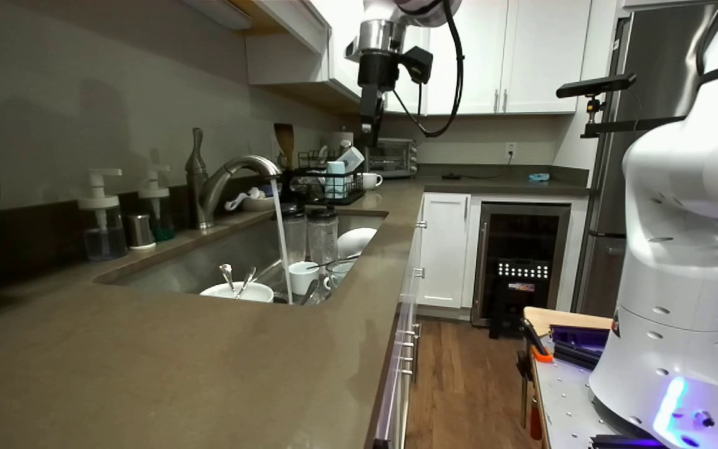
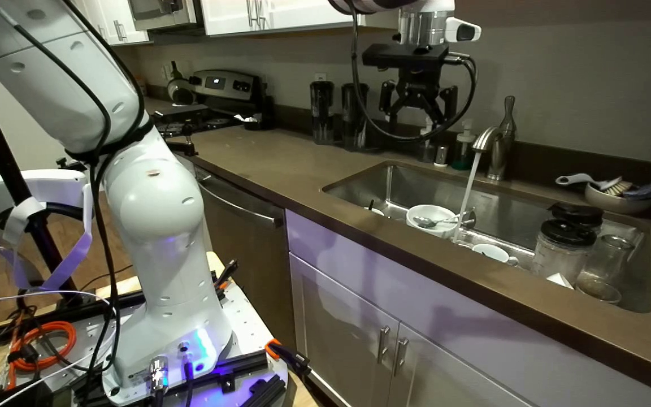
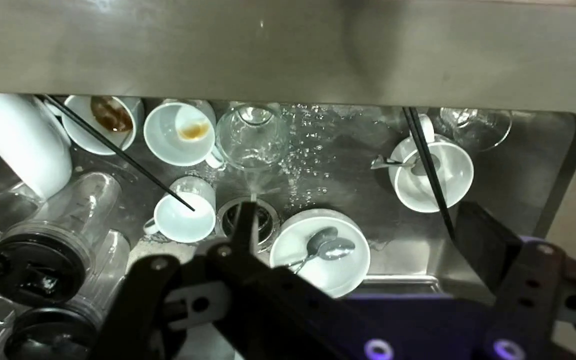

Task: Close the faucet

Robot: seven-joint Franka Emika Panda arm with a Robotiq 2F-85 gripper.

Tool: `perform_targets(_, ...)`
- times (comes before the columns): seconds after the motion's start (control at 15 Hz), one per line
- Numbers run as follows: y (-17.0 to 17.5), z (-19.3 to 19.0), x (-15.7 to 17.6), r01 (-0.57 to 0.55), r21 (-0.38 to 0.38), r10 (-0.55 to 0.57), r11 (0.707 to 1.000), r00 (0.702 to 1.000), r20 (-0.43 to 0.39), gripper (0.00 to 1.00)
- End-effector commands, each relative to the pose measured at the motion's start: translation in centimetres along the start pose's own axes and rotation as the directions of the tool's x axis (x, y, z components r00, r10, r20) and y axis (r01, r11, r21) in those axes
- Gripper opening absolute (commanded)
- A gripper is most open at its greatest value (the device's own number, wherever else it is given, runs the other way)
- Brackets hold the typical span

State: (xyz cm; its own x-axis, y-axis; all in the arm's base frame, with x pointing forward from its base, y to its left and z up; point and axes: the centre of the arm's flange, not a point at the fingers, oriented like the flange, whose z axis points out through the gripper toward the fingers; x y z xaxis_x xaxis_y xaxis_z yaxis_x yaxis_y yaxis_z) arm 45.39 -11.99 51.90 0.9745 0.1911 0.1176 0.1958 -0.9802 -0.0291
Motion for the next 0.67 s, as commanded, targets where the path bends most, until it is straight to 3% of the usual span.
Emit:
perform_targets(0.0,0.5,0.9,0.1,0.021,0.013,-0.02,1.0,0.997,-0.079,1.0)
perform_targets(0.6,0.2,3.2,0.5,-0.016,-0.078,-0.006,0.997,0.961,-0.277,1.0)
